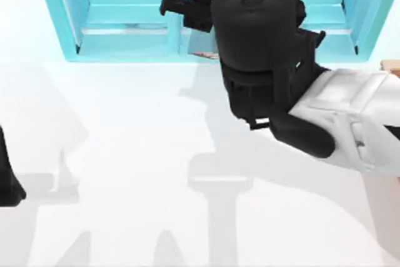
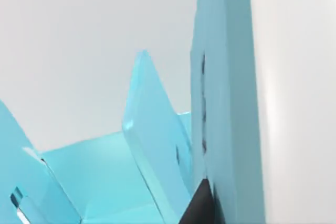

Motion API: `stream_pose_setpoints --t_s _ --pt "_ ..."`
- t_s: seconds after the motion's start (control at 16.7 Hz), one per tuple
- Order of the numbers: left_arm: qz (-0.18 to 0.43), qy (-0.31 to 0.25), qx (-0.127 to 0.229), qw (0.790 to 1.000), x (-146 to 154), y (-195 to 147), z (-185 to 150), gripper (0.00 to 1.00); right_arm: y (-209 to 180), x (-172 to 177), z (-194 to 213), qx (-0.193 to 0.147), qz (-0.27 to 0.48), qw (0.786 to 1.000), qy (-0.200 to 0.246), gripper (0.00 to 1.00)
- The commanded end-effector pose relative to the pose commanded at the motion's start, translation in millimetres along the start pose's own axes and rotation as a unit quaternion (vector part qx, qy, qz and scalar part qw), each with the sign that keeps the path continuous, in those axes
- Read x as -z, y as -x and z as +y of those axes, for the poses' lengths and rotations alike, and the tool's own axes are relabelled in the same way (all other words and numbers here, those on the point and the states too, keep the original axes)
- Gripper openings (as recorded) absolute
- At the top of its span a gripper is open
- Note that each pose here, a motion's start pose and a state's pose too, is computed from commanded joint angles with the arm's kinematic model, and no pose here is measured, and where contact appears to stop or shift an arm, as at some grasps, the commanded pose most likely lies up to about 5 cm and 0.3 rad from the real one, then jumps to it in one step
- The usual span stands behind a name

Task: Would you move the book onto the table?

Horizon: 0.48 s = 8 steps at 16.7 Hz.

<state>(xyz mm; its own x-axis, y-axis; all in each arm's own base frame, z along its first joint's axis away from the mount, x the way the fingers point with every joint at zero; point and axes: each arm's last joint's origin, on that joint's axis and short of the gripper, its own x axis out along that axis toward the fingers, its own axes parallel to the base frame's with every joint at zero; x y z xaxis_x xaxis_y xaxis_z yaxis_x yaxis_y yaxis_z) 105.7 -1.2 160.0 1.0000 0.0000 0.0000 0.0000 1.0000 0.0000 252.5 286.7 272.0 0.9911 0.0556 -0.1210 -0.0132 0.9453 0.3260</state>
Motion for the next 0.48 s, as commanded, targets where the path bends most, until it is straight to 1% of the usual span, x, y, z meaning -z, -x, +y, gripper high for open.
stream_pose_setpoints --t_s 0.12,0.18,0.3,0.42,0.48 --pt "0.0 0.0 0.0 1.0 0 0 0 1.0 5 11 0 -0.008 0.005 0.999 0.051 0.0" --pt "0.0 0.0 0.0 1.0 0 0 0 1.0 8 18 -1 -0.013 0.008 0.996 0.086 0.0" --pt "0.0 0.0 0.0 1.0 0 0 0 1.0 15 34 -3 -0.023 0.014 0.985 0.171 0.0" --pt "0.0 0.0 0.0 1.0 0 0 0 1.0 24 52 -9 -0.036 0.019 0.961 0.273 0.0" --pt "0.0 0.0 0.0 1.0 0 0 0 1.0 28 61 -13 -0.042 0.021 0.944 0.327 0.0"
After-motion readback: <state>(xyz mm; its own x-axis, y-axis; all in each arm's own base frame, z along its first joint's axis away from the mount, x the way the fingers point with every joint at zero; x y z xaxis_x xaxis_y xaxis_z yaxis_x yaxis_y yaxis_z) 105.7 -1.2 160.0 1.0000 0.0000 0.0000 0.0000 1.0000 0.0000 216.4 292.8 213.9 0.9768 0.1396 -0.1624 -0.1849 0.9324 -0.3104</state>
